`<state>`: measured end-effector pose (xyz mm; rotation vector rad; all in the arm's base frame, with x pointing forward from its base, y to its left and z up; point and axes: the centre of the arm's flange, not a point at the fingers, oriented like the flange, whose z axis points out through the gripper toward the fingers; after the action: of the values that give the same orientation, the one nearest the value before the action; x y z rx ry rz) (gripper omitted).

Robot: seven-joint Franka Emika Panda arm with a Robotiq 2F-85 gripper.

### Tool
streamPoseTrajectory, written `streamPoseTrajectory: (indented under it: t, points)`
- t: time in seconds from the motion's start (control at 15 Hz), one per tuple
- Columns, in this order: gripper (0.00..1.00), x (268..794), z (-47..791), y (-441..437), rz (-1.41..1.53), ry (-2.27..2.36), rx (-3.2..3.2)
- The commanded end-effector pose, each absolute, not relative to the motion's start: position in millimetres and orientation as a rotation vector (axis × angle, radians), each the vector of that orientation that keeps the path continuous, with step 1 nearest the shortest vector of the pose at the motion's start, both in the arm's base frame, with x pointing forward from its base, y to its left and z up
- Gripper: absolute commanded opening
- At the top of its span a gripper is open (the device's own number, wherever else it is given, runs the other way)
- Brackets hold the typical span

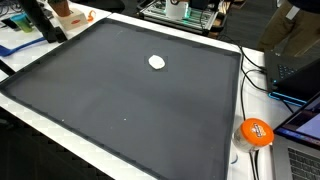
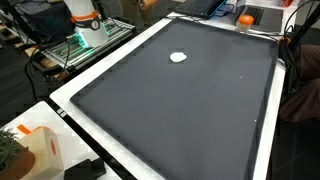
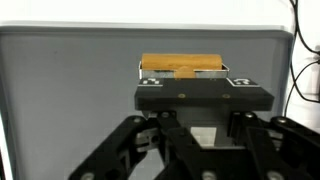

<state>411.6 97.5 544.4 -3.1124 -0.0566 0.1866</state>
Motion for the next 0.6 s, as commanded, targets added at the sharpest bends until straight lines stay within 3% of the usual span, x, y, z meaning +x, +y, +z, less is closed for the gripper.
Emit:
streamPoseTrajectory:
  t: [0.0,0.53]
  points:
    - [0.22,424.5,540.7,100.3,0.071,-0.041,-3.138]
    - [0.22,438.8,545.4,96.4,-0.098,-0.050,-3.198]
